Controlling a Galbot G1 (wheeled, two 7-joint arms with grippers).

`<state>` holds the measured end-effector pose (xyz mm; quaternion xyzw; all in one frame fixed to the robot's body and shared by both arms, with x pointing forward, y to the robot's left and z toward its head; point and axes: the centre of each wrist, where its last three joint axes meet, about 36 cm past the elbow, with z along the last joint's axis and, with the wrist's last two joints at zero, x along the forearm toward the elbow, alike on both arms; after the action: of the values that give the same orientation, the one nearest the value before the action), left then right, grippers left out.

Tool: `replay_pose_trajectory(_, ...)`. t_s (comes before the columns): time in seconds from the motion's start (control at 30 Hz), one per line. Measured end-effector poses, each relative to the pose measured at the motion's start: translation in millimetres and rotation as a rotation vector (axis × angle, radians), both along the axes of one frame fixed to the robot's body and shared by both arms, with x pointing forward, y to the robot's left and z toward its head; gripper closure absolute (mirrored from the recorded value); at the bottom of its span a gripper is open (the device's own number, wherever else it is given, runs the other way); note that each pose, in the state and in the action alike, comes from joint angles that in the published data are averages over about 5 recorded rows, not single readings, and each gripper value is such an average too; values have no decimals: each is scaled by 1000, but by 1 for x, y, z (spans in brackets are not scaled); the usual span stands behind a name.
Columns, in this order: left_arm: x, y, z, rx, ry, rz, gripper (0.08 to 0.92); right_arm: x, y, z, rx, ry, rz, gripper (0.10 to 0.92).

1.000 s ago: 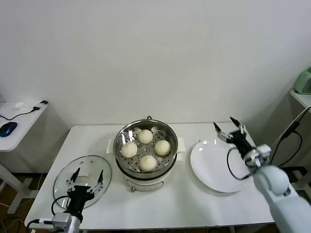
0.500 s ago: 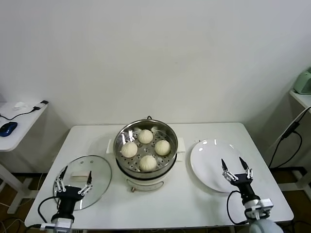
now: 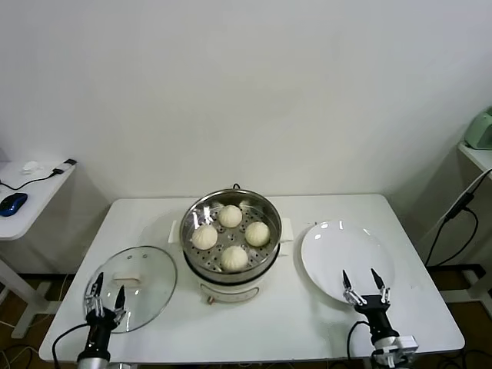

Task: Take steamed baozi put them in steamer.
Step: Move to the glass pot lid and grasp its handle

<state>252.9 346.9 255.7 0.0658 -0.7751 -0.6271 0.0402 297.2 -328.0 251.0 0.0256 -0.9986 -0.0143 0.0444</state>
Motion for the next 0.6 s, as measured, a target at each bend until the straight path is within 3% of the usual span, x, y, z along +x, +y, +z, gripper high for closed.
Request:
replay_pose_trajectory(0.27, 13, 2, -24, 124, 18, -1, 177, -10, 5, 0, 0, 23, -7, 200)
replay_pose_trajectory(0.6, 34, 11, -35, 186, 36, -4, 177, -22, 9, 4, -4, 31, -6, 200)
